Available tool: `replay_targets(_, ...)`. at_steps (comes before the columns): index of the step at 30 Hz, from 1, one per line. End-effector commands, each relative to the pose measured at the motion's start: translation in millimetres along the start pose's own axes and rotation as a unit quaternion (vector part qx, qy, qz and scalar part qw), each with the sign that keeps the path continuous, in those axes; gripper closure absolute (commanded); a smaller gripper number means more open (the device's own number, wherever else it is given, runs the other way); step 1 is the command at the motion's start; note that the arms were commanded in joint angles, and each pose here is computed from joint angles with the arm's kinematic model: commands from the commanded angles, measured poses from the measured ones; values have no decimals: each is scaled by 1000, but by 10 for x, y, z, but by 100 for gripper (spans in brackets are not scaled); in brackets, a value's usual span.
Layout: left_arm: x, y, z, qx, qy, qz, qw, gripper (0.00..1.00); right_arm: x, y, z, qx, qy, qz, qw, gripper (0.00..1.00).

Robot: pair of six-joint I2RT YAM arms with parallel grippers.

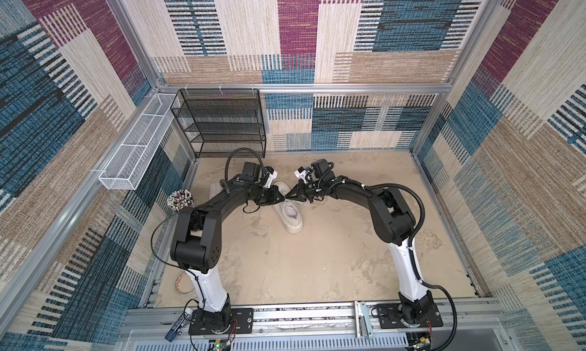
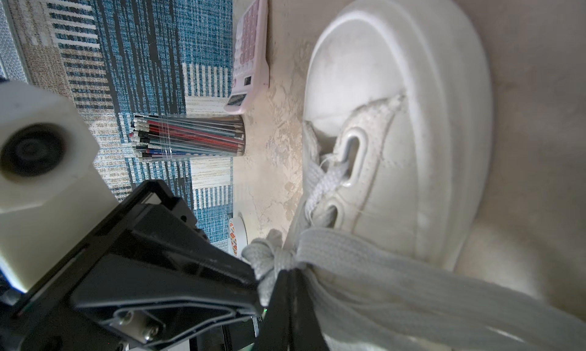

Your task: Tie the shoes

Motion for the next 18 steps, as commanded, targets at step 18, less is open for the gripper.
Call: replay_targets(18,209,120,236,-7,22,-72,997,100,-13,1,-13,6,-4,0,1000,93)
Point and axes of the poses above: each gripper's point midway between its finger pads, its own x axis back along the fingers, its own y axis along the line the jaws close on, z = x × y, the point moved 4 cm from there along x, back along the fingers, and after that the axes turned 14 degrees about x, right-handed, at the moved point
